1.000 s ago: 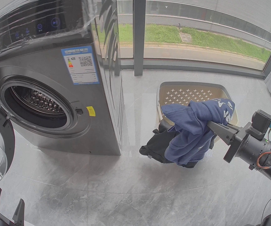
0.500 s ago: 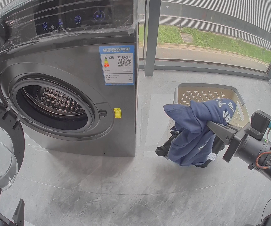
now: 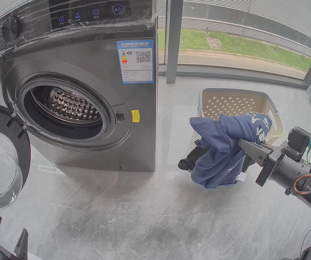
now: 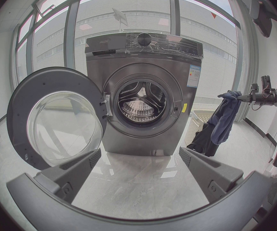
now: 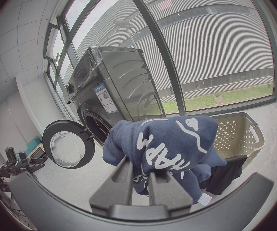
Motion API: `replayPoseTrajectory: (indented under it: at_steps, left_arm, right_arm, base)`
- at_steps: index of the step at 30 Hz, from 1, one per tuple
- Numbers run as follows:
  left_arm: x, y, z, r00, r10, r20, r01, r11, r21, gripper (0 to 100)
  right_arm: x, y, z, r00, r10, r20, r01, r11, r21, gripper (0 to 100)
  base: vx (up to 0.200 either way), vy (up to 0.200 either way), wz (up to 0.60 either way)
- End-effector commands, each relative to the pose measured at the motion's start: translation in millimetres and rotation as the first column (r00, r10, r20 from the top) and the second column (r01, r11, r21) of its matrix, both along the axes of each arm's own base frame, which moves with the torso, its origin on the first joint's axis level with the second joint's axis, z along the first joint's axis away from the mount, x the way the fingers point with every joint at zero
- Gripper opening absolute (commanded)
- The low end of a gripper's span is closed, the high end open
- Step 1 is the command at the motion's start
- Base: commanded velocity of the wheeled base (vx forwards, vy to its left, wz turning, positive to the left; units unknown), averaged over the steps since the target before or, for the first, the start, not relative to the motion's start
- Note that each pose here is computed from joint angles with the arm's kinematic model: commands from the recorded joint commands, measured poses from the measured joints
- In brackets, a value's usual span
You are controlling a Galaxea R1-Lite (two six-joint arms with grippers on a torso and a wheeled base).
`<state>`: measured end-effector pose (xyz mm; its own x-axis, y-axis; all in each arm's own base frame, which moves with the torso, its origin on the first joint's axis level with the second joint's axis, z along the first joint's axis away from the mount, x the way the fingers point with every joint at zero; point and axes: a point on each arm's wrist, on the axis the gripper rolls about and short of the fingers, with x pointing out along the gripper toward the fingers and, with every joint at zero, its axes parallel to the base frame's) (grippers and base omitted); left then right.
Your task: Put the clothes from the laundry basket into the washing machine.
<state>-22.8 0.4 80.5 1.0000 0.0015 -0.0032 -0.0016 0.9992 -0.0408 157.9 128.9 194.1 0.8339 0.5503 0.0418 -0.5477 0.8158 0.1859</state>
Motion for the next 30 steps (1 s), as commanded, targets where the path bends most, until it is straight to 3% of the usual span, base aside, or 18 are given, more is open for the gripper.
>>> replayPoseTrajectory:
  at_steps: [1, 5, 30]
  left_arm:
    - [1.1, 0.0, -4.0, 1.0, 0.0, -0.015, 0.0, 1.0, 0.0, 100]
    - [1.1, 0.0, -4.0, 1.0, 0.0, -0.015, 0.0, 1.0, 0.0, 100]
    - [1.2, 0.0, -4.0, 1.0, 0.0, -0.017, 0.0, 1.0, -0.002, 100]
  right_arm:
    - [0.7, 0.3, -0.8, 1.0, 0.0, -0.003, 0.0, 1.0, -0.002, 0]
    - [0.9, 0.9, -1.4, 1.0, 0.001, -0.005, -0.001, 1.0, -0.004, 0]
    - [1.1, 1.0, -2.1, 1.0, 0.001, -0.008, -0.001, 1.0, -0.006, 0]
  base:
    - [0.0, 0.0, 0.0]
    - [0.0, 0.0, 0.0]
    - [0.0, 0.2, 0.0]
